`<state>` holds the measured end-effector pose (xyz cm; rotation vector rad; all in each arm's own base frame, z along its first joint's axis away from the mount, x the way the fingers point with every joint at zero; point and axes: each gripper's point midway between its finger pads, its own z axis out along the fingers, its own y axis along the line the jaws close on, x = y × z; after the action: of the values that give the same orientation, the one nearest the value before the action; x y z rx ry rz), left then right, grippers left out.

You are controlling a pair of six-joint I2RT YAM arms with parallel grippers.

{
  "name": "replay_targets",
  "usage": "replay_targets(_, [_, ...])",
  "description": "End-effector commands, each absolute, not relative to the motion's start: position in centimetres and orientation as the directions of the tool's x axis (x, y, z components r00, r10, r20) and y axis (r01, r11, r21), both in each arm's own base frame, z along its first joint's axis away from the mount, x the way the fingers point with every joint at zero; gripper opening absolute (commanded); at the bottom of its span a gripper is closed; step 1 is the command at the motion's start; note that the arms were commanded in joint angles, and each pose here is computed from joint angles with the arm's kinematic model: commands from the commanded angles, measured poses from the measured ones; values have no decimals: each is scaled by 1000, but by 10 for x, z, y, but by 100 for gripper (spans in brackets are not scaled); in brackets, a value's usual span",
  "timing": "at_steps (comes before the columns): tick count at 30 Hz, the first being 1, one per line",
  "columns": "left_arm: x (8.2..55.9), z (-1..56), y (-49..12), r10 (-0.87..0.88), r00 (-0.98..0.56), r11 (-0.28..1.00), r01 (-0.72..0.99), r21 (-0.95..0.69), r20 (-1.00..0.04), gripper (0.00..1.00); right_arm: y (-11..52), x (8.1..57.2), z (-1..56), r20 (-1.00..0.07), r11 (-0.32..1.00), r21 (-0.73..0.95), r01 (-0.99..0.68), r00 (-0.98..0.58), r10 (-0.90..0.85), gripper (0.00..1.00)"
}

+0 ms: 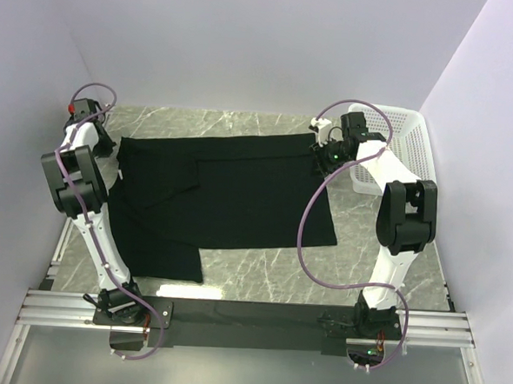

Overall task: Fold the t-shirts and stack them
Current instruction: Fold the tshirt

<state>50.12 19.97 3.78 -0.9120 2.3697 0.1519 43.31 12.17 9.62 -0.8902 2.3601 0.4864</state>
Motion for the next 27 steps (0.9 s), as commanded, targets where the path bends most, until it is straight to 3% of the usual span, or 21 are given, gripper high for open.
replay_targets(1, [518,99,211,-495,-527,781,-619,-87,-691,1,129,441,128,-685,702,99,-705,-560,-466,46])
replay_targets(4, [522,95,197,-515,-544,800,-582,-144,-662,20,128,440,129,-686,702,93,-706,-557,-469,46])
replay_targets(5, [521,91,195,-523,-552,801,-579,-153,-650,31,128,440,129,-686,704,92,-704,-557,-468,46])
replay_targets(8, [523,82,185,-541,-565,807,-558,-194,-622,40,127,440,130,-686,702,86,-707,-553,-473,46])
replay_targets(16, [525,56,176,-580,-599,796,-562,-226,-552,42,125,441,129,-683,706,86,-702,-558,-471,46])
replay_targets(27, [517,30,170,-606,-633,783,-581,-222,-481,33,124,443,130,-685,709,88,-699,-559,-467,46])
